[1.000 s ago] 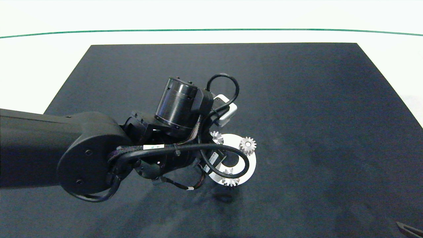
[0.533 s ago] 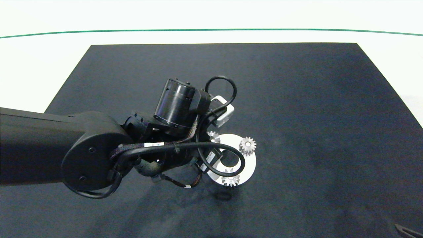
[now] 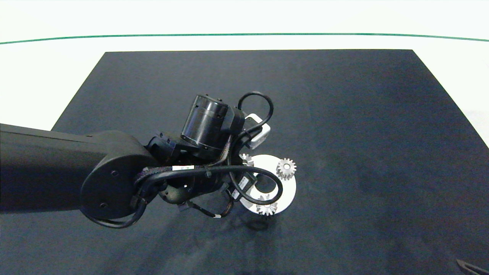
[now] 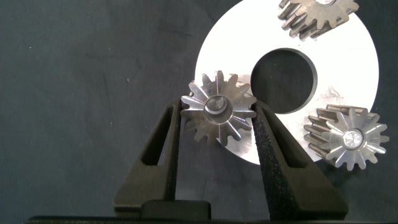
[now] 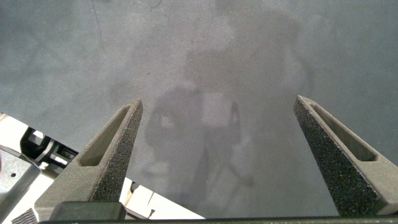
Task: Install three planetary gears onto the carrier pins
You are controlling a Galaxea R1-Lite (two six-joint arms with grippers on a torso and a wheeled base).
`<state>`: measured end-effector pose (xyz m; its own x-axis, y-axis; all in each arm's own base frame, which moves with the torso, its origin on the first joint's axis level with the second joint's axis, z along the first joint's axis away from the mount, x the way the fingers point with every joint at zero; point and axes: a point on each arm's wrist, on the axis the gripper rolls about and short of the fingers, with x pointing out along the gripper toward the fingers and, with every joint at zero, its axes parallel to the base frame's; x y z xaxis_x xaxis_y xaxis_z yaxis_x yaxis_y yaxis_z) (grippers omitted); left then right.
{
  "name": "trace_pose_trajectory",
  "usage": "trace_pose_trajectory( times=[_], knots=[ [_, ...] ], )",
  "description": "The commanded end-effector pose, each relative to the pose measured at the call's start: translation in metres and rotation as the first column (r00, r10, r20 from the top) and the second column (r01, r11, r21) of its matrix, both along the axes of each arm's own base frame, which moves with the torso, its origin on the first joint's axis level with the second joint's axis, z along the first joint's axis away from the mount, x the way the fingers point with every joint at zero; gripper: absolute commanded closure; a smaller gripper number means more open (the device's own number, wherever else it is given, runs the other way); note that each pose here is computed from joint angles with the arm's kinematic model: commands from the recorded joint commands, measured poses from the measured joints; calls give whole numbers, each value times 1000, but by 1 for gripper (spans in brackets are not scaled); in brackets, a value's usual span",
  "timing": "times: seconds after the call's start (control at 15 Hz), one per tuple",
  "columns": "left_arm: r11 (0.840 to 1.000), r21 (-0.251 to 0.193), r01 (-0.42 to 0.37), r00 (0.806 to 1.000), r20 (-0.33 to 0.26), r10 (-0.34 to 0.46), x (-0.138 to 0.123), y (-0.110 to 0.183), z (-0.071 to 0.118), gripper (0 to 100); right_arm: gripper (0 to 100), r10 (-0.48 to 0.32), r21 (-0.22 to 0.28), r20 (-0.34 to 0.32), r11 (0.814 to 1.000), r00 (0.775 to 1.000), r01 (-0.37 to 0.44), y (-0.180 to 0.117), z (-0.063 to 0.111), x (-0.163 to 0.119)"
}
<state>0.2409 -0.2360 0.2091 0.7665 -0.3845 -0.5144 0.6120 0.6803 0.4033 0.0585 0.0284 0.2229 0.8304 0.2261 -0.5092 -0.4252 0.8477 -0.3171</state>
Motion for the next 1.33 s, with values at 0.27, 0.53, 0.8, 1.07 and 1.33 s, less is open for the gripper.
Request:
trace_pose_trajectory(
  times=[0.27, 0.53, 0.8, 1.07, 1.33],
  knots=[
    [1000, 5, -1, 1000, -2, 1, 1, -1, -2, 99, 0, 1, -5, -5, 1000, 1000, -1, 0, -1, 1],
    [1000, 16, -4, 1000, -12, 4, 2, 0, -6, 99, 0, 1, -5, -5, 1000, 1000, -1, 0, -1, 1],
    [1000, 16, -8, 1000, -11, 8, 4, 0, -7, 99, 0, 1, -9, -12, 1000, 1000, -2, 1, -3, 1],
    [1000, 13, -15, 1000, -3, 15, 6, 2, -4, 99, 0, 1, -10, -13, 1000, 1000, -2, 1, -3, 1],
    [1000, 18, -19, 1000, -6, 19, 7, 4, -6, 99, 0, 1, -10, -13, 1000, 1000, -2, 1, -3, 1]
  ],
)
